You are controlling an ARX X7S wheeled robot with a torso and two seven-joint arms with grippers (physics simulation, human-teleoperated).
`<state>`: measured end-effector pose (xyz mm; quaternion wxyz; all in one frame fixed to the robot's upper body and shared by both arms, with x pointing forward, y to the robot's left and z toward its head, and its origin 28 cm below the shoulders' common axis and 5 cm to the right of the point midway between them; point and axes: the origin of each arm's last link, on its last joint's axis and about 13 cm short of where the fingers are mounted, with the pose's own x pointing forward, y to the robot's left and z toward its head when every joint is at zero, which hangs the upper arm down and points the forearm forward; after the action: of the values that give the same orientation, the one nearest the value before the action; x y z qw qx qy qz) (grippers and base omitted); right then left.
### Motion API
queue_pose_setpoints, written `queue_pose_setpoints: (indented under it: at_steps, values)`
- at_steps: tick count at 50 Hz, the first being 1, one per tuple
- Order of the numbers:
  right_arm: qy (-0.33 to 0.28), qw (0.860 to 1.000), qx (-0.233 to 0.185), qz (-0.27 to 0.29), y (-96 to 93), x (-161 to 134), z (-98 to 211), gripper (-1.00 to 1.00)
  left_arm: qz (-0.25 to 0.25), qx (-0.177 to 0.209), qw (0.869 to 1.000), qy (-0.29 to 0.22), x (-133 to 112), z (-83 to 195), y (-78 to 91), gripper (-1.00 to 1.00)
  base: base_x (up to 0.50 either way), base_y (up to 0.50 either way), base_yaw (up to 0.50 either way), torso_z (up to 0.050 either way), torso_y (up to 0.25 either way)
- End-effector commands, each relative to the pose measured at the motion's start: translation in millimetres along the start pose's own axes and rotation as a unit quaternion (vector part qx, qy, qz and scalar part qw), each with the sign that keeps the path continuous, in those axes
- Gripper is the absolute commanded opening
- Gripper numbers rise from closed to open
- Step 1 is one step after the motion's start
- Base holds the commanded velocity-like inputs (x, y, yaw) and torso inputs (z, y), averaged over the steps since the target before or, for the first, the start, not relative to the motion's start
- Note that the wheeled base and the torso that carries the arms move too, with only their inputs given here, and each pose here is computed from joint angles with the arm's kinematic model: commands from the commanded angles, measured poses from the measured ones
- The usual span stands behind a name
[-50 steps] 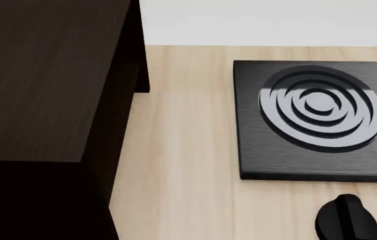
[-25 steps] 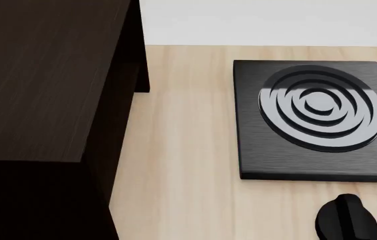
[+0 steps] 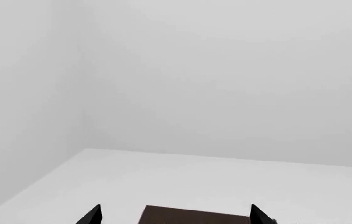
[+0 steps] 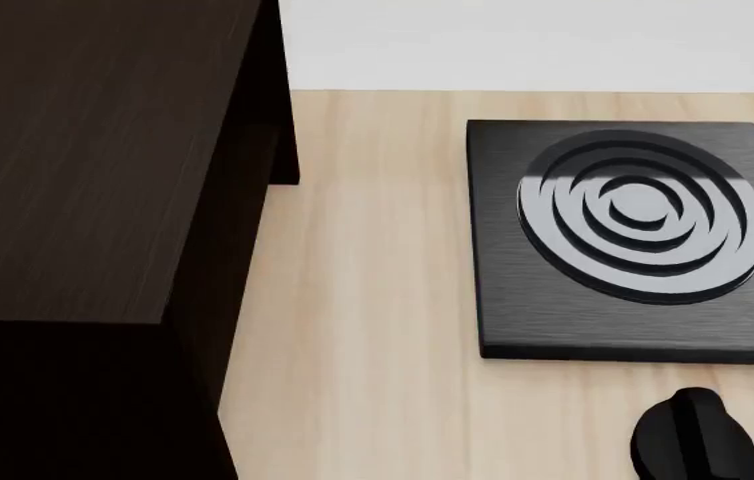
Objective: Put the frying pan under the cabinet shelf.
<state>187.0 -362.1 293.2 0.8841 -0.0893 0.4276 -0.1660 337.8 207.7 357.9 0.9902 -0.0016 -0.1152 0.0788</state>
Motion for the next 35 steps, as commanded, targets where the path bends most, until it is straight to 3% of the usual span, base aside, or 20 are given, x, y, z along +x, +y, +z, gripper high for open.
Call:
queue_pose_setpoints:
  at_steps: [1, 35]
  values:
    - [-0.090, 0.995, 0.008, -0.043, -10.9, -52, 28, -1.00, -0.008, -0.006, 1.000, 0.002, -1, -2, 1.9, 1.00, 0.00, 0.00, 0.00, 0.000, 0.000]
    - [-0.111, 0.989, -0.092, -0.001, 39.5, -80, 90, -1.00, -0.023, -0.014, 1.000, 0.007, -10, -8, 20.1, 1.00, 0.00, 0.00, 0.00, 0.001, 0.001]
